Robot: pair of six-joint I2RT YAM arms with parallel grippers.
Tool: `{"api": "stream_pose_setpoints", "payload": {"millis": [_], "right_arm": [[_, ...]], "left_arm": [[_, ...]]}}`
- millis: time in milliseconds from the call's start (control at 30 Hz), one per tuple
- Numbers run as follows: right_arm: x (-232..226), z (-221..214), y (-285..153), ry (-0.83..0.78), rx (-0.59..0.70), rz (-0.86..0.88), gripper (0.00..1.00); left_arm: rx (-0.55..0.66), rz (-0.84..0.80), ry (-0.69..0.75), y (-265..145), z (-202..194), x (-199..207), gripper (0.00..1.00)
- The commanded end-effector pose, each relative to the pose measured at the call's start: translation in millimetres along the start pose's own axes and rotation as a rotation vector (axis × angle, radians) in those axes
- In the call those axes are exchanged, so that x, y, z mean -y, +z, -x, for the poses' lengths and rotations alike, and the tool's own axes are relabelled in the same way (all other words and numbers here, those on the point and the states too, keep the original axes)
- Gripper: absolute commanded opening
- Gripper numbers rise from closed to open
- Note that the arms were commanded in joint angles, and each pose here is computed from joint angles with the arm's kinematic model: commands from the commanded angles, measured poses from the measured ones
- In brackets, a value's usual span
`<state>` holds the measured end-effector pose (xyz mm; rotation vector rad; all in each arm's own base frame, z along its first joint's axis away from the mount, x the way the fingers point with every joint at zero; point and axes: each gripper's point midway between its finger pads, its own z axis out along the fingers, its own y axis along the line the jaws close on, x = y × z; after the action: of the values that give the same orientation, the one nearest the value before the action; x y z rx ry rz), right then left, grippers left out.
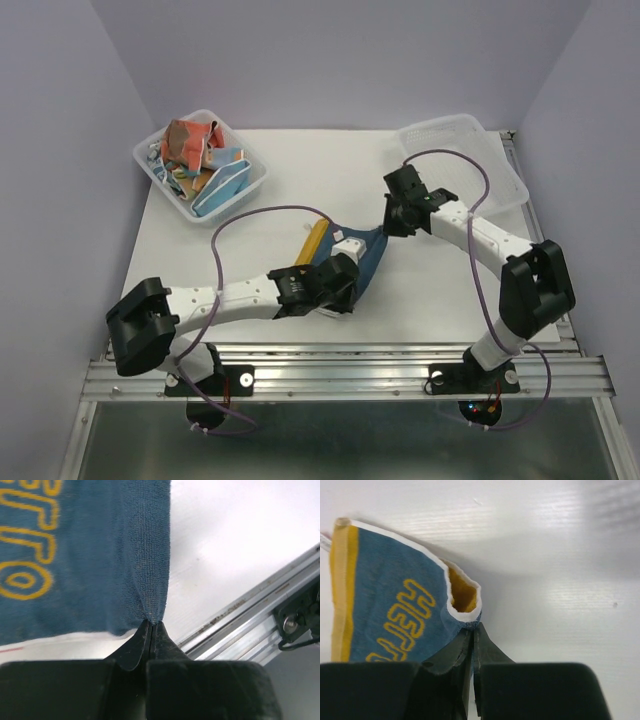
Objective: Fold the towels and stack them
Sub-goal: Fold the towel
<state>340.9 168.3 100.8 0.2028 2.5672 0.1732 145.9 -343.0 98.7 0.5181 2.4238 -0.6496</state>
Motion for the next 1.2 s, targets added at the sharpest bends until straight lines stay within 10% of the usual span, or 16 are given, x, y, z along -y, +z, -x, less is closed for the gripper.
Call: {"api": "stream_pose_setpoints", "payload": {"millis": [0, 1167], "right_arm": [[-43.0, 38.5, -12.5, -0.055, 0.088, 0.091, 0.06], [-180.0, 58.6, 58.1, -0.172, 0.072, 0.213, 0.02]], "left_arm": [[0.019, 0.027, -0.088, -12.0, 9.4, -29.8, 0.00], [-0.014, 0.427, -0.309, -27.9, -4.1, -162.8, 0.00]]}}
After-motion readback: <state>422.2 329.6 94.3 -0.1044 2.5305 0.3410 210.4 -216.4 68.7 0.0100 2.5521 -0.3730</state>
